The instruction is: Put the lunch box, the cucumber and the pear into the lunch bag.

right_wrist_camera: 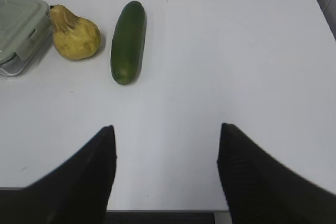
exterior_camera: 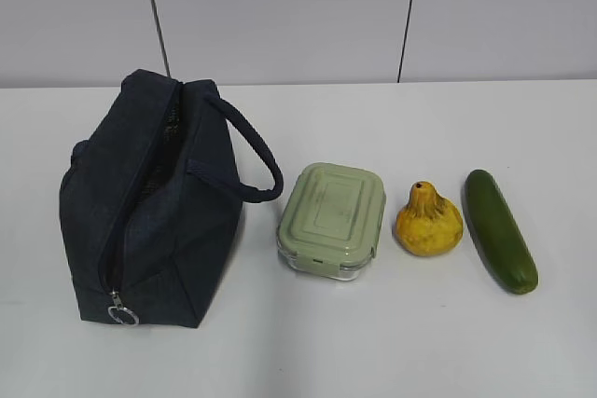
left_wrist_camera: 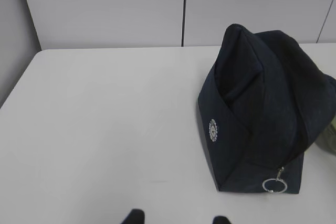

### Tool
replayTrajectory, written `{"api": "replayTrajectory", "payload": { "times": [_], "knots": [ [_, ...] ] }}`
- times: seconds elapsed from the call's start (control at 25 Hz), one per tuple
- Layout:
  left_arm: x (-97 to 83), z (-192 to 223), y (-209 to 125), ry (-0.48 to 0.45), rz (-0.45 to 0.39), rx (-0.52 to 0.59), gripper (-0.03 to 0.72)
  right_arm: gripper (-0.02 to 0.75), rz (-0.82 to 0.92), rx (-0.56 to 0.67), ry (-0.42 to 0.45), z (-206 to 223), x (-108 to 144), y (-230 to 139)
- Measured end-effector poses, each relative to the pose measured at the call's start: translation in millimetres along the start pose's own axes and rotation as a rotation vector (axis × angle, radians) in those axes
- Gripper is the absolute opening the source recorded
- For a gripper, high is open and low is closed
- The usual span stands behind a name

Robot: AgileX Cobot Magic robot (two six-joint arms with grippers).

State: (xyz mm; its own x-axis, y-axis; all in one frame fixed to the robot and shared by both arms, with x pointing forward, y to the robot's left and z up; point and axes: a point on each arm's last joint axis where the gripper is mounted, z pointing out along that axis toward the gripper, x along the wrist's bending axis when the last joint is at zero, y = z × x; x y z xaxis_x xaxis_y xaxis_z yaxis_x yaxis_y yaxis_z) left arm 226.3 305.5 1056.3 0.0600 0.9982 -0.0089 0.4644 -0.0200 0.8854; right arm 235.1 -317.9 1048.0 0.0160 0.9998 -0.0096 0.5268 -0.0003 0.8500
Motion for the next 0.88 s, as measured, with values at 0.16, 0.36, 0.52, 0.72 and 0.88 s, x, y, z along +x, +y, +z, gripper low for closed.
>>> {"api": "replayTrajectory", "payload": {
  "times": [0.16, 0.36, 0.52, 0.72, 0.88],
  "knots": [
    [0.0, 0.0, 0.0, 0.0, 0.0, 0.0, 0.242, 0.476, 0.0, 0.0, 0.0, 0.0, 0.0, 0.0],
    [0.0, 0.0, 0.0, 0.0, 0.0, 0.0, 0.242, 0.476, 0.0, 0.0, 0.0, 0.0, 0.0, 0.0],
    [0.0, 0.0, 0.0, 0.0, 0.0, 0.0, 0.242, 0.476, 0.0, 0.0, 0.0, 0.0, 0.0, 0.0],
    [0.0, 0.0, 0.0, 0.0, 0.0, 0.0, 0.242, 0.476, 0.0, 0.0, 0.0, 0.0, 0.0, 0.0],
    [0.0, 0.0, 0.0, 0.0, 0.0, 0.0, 0.242, 0.476, 0.0, 0.0, 0.0, 0.0, 0.0, 0.0]
  ]
}}
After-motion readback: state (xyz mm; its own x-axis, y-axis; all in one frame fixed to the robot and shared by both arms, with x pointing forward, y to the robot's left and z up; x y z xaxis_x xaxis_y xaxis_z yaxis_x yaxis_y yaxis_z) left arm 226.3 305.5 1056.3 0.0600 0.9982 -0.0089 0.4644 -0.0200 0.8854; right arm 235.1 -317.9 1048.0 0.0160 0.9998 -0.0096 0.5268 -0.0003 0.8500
